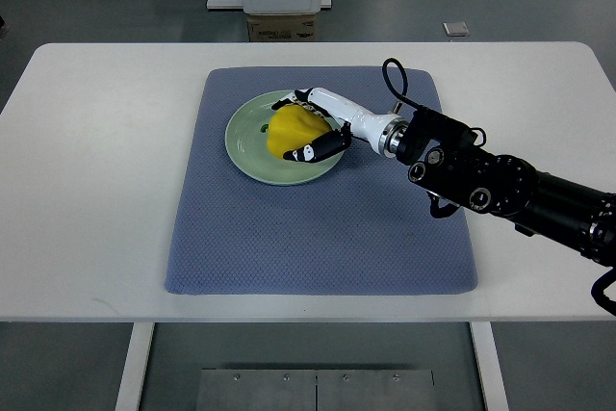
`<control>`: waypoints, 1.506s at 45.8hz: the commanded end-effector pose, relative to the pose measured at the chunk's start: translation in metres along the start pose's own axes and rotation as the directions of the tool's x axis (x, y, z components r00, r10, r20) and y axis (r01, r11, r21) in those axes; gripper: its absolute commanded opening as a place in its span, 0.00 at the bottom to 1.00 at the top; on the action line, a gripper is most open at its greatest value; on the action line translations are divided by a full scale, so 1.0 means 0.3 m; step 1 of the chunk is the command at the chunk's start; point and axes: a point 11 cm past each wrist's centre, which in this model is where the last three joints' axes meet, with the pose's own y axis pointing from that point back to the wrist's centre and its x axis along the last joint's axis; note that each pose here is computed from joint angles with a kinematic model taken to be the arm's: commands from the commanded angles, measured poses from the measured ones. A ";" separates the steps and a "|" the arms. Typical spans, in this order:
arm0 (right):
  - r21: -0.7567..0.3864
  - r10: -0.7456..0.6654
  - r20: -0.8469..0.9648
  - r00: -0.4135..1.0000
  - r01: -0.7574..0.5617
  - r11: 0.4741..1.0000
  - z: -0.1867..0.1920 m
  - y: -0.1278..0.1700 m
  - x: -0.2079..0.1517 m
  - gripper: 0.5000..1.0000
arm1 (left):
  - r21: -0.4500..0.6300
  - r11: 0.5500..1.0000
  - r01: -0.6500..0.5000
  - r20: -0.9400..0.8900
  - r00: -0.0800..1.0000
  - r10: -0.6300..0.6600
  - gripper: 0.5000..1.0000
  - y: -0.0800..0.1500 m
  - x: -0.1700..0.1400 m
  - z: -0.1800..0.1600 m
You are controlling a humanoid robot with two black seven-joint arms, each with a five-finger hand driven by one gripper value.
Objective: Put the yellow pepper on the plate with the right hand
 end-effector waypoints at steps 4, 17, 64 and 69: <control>-0.008 -0.003 0.002 1.000 0.003 1.000 0.010 0.003 -0.009 0.00 | 0.000 1.000 -0.001 0.001 1.000 0.001 1.00 0.000 0.001 0.000; -0.006 0.007 0.008 1.000 -0.007 1.000 0.005 0.001 0.002 0.97 | 0.000 1.000 0.000 0.001 1.000 0.000 1.00 0.000 0.001 0.000; -0.045 0.248 0.360 0.899 -0.249 0.967 0.026 0.046 0.203 1.00 | 0.000 1.000 0.001 -0.001 1.000 -0.001 1.00 0.000 -0.001 0.000; -0.078 0.291 0.414 0.863 -0.284 0.956 0.073 0.074 0.217 1.00 | 0.000 1.000 0.002 0.001 1.000 -0.002 1.00 0.000 -0.001 0.000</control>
